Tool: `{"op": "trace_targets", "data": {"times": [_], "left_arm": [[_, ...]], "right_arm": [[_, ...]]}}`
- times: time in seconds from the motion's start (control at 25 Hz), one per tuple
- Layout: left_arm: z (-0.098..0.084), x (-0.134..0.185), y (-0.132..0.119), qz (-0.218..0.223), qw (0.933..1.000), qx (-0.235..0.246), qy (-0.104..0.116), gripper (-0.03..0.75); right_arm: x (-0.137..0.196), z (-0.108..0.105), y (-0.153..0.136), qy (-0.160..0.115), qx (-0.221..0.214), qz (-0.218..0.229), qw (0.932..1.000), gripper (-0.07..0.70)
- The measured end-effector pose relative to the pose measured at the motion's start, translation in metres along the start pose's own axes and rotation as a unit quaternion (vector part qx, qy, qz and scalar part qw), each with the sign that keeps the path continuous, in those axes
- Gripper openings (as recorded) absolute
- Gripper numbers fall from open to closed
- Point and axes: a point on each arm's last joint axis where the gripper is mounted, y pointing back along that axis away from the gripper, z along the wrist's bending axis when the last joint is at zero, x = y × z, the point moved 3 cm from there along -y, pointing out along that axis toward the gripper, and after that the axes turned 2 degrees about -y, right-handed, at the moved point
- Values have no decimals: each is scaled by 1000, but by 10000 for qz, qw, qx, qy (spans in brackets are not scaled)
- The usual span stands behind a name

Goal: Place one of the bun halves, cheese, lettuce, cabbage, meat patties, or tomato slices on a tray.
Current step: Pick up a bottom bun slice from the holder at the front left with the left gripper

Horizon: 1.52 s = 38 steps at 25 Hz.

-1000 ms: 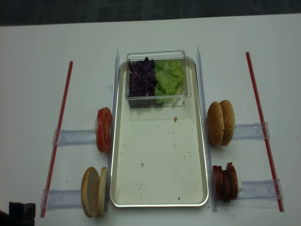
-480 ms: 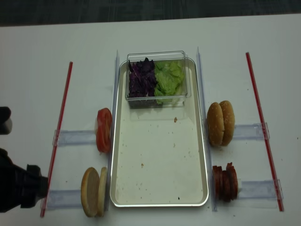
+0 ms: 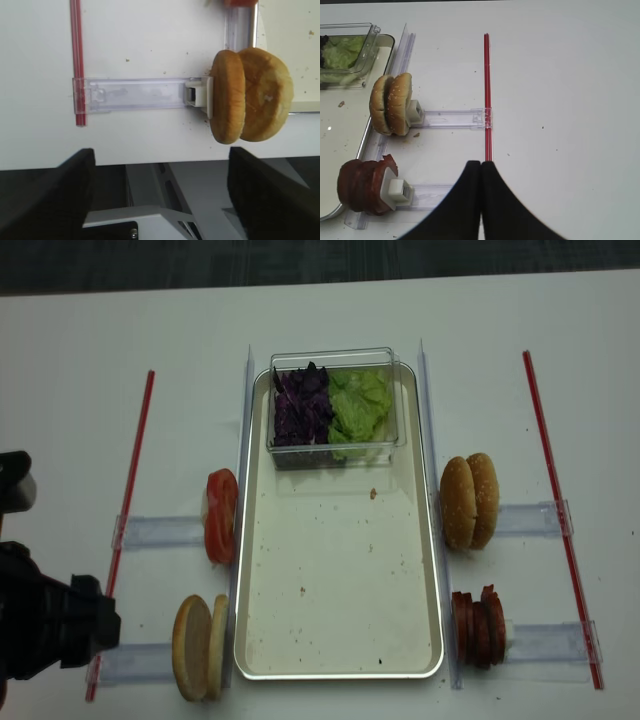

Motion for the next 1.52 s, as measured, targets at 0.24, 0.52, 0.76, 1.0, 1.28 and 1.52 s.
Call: {"op": "trace_targets", "data": {"times": [0.24, 0.52, 0.76, 1.0, 1.28, 1.52], "left_arm": [[-13, 2, -2, 114, 9999, 115, -41, 502], [-43, 1, -15, 341, 9990, 72, -267, 494], [-81, -1, -28, 396, 9976, -142, -542, 494], [-125, -17, -32, 314, 9971, -222, -658, 494], [-146, -26, -54, 535, 9963, -420, -522, 494], [-146, -27, -60, 547, 9964, -561, -319, 493]], "right_arm": [[0, 0, 0, 0, 0, 0, 10000, 364], [0, 0, 0, 0, 0, 0, 10000, 364], [0, 0, 0, 0, 0, 0, 10000, 364], [0, 0, 0, 0, 0, 0, 10000, 364], [0, 0, 0, 0, 0, 0, 10000, 364], [0, 0, 0, 0, 0, 0, 10000, 364]]}}
